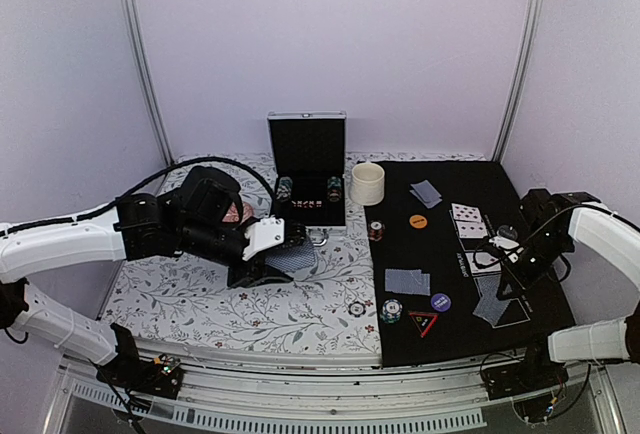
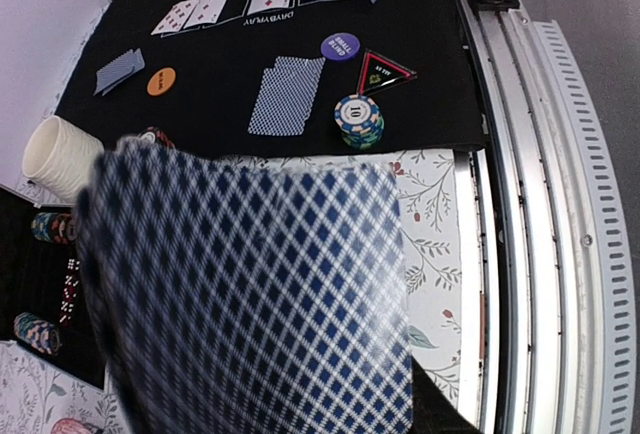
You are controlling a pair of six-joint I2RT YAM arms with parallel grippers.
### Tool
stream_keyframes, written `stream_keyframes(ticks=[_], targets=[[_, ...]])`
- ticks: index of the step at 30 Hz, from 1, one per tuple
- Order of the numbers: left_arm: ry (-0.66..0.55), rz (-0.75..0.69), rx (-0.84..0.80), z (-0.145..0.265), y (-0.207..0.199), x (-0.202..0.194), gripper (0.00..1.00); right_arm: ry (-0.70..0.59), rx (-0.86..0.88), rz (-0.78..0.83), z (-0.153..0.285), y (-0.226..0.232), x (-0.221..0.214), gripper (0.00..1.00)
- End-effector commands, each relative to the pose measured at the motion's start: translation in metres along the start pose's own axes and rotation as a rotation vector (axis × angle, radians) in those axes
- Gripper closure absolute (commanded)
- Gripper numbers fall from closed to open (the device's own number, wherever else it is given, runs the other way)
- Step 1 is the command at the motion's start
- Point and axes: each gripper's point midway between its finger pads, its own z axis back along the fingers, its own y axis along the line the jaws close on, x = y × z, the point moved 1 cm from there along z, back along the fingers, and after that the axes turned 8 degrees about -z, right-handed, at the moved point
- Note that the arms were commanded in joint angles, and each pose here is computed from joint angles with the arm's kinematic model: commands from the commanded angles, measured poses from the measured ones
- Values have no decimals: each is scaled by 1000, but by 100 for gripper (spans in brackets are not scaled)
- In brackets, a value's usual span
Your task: Distribute texas hold em gaming equipment
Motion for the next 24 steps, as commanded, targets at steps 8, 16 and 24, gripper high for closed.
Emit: stream_keyframes(ticks=[8, 16, 24], targets=[[-43, 9, 12, 4, 6, 2, 56, 94, -212, -129, -20, -56, -11, 98], [-39, 12, 14, 3, 7, 0, 56, 114, -253, -197, -19, -72, -17, 96], [-43, 11, 19, 5, 8, 0, 56, 142, -276, -205, -13, -75, -19, 68]])
